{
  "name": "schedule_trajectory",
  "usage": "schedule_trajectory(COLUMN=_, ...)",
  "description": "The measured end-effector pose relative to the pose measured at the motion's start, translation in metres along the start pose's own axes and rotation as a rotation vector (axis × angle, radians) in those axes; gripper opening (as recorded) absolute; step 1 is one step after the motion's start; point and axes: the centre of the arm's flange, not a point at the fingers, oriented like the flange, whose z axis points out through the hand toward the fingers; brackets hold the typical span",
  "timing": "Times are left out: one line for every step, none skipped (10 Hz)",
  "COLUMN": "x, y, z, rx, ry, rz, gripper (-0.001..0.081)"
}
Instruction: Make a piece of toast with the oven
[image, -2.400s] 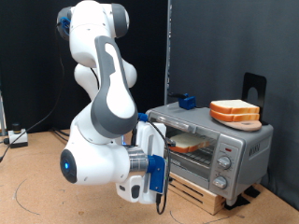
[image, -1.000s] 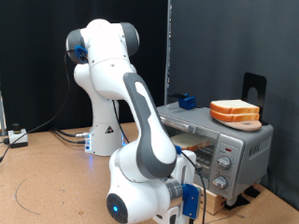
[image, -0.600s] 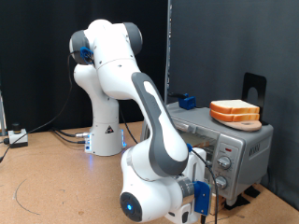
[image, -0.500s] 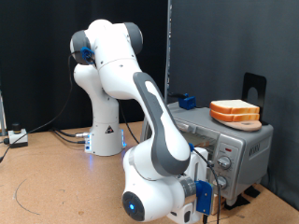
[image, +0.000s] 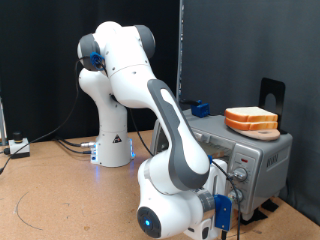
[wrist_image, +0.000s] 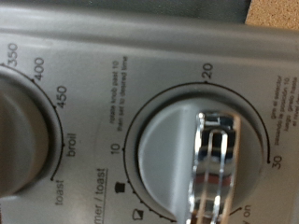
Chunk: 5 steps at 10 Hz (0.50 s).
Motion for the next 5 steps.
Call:
schedule_trajectory(x=0.0, y=-0.0001, z=0.0, rx=0.0, ry=0.0, rz=0.0, gripper=0.0807)
schedule_trajectory(x=0.0002, y=-0.001, z=0.0015, rx=0.0, ry=-0.002, rz=-0.003, gripper=0.0807)
schedule_trajectory(x=0.0003, y=-0.0028, z=0.0038, rx=0.002, ry=-0.003, rz=-0.006, gripper=0.0715)
schedule_trajectory(x=0.0004, y=-0.0043, z=0.0053, rx=0.004, ry=-0.005, rz=-0.008, gripper=0.0715)
schedule_trajectory(x=0.0004, y=-0.0054, z=0.0066, rx=0.006, ry=-0.006, rz=-0.01, gripper=0.0514)
